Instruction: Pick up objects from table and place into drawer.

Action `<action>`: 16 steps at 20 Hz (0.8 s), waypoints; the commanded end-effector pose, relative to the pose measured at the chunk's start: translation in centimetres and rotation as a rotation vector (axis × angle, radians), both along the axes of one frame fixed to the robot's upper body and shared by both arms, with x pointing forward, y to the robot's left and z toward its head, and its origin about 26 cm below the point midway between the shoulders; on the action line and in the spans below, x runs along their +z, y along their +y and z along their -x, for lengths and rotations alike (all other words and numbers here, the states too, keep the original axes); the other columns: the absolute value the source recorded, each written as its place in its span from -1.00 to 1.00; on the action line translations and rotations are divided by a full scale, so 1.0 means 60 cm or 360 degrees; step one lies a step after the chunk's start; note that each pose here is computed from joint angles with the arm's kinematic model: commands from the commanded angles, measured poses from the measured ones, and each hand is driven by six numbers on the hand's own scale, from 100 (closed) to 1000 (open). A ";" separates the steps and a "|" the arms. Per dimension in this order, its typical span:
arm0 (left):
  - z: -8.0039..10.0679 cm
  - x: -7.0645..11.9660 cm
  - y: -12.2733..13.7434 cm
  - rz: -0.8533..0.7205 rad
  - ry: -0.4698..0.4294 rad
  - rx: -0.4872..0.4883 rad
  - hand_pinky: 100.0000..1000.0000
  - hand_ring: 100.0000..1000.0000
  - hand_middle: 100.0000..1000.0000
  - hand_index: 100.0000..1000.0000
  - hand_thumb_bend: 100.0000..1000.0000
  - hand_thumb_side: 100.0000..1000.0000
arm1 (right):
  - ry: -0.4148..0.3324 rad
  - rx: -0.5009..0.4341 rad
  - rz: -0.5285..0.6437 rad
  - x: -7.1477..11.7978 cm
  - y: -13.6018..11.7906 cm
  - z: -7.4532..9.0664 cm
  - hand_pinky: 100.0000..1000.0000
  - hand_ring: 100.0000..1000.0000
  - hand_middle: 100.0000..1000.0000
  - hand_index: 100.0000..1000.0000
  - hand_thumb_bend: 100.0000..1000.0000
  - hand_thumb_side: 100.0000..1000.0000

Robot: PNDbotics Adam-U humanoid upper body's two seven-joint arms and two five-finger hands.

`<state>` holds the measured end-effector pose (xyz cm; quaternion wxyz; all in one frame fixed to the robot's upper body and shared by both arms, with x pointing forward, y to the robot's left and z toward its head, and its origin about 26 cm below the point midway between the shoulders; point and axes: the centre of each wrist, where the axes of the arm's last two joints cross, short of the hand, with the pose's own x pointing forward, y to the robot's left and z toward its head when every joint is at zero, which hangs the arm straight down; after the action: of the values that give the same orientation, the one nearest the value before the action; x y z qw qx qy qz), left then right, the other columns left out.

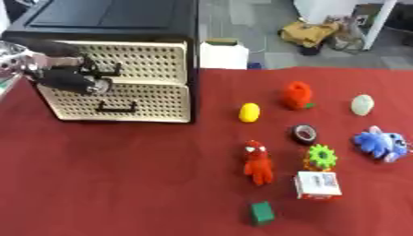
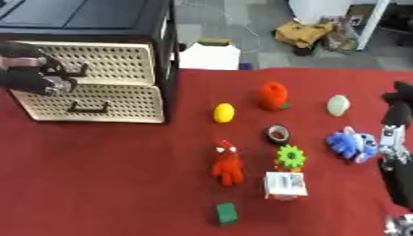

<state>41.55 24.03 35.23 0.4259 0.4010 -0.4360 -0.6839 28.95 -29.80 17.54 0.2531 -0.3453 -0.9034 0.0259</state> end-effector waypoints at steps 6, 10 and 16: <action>0.018 0.008 0.019 -0.0045 -0.0024 0.0026 -1.00 -1.00 -1.00 0.55 -0.89 1.00 | -0.0039 -0.0003 0.0005 0.011 -0.003 0.004 0.36 0.35 0.15 0.57 -1.00 0.71; 0.024 0.004 0.020 -0.0048 -0.0016 0.0032 -1.00 -1.00 -1.00 0.55 -0.89 1.00 | -0.0040 -0.0005 0.0002 0.010 -0.004 0.004 0.36 0.35 0.15 0.57 -1.00 0.71; 0.040 0.001 0.012 -0.0043 -0.0022 0.0033 -1.00 -1.00 -1.00 0.54 -0.91 1.00 | -0.0040 -0.0005 0.0000 0.011 -0.004 0.004 0.36 0.35 0.15 0.57 -1.00 0.71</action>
<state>39.75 24.20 34.39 0.4246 0.4030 -0.4292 -0.6878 28.93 -29.83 17.50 0.2538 -0.3459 -0.9030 0.0237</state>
